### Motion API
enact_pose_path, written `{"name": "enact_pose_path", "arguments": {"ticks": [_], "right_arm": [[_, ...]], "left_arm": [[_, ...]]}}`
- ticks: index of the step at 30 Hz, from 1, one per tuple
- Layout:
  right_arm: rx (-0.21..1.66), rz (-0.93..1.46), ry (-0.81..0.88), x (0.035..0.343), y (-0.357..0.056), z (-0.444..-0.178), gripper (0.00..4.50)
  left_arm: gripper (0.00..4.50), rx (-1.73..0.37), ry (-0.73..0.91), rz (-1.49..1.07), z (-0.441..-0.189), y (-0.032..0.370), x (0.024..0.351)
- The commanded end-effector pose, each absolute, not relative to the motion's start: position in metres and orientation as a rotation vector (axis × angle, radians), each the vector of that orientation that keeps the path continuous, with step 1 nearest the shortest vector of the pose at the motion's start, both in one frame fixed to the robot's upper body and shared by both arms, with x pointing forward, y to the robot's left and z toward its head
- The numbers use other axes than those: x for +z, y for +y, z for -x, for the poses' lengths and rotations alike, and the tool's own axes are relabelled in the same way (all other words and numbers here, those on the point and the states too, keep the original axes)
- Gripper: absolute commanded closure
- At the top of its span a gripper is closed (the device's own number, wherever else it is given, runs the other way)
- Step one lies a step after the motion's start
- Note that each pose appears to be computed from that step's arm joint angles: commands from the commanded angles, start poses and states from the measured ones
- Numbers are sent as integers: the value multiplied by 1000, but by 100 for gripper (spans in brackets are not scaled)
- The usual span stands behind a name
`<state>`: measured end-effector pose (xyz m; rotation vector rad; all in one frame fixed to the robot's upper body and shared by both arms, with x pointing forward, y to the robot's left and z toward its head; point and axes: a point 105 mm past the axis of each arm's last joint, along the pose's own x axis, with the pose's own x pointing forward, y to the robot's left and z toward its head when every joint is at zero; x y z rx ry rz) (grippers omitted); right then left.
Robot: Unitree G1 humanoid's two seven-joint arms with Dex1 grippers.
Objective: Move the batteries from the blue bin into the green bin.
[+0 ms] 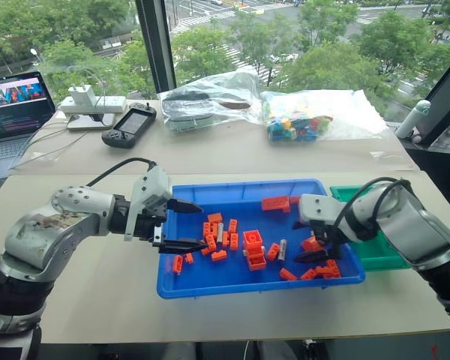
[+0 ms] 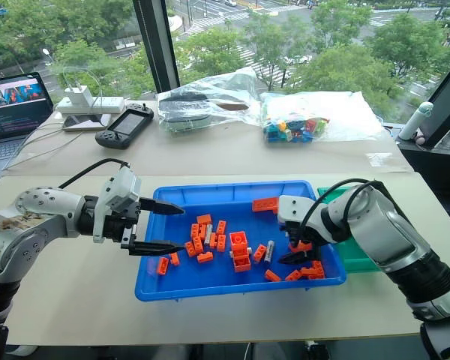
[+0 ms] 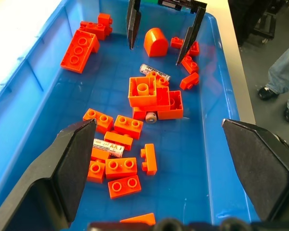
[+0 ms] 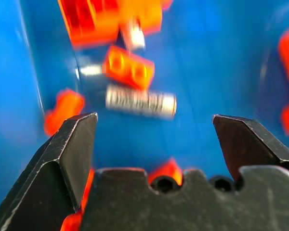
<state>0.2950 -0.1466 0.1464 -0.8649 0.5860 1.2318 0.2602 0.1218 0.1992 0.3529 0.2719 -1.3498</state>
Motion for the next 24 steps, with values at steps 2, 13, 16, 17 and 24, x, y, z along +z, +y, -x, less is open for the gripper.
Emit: {"name": "enact_pose_path", "arguments": {"ticks": [2, 13, 16, 17, 24], "right_arm": [[1200, 854, 577, 145, -144, -300, 5], [1193, 770, 620, 130, -132, -296, 5], [1195, 757, 645, 123, -132, -291, 5], [1189, 755, 658, 120, -133, -290, 5], [1149, 757, 686, 112, -141, -290, 77]], "left_arm": [[0, -1352, 254, -384, -257, 121, 203], [0, -1347, 260, -391, -258, 123, 203], [0, -1347, 261, -393, -258, 123, 203], [0, -1347, 261, -394, -258, 124, 203], [0, -1350, 258, -401, -259, 124, 204]]}}
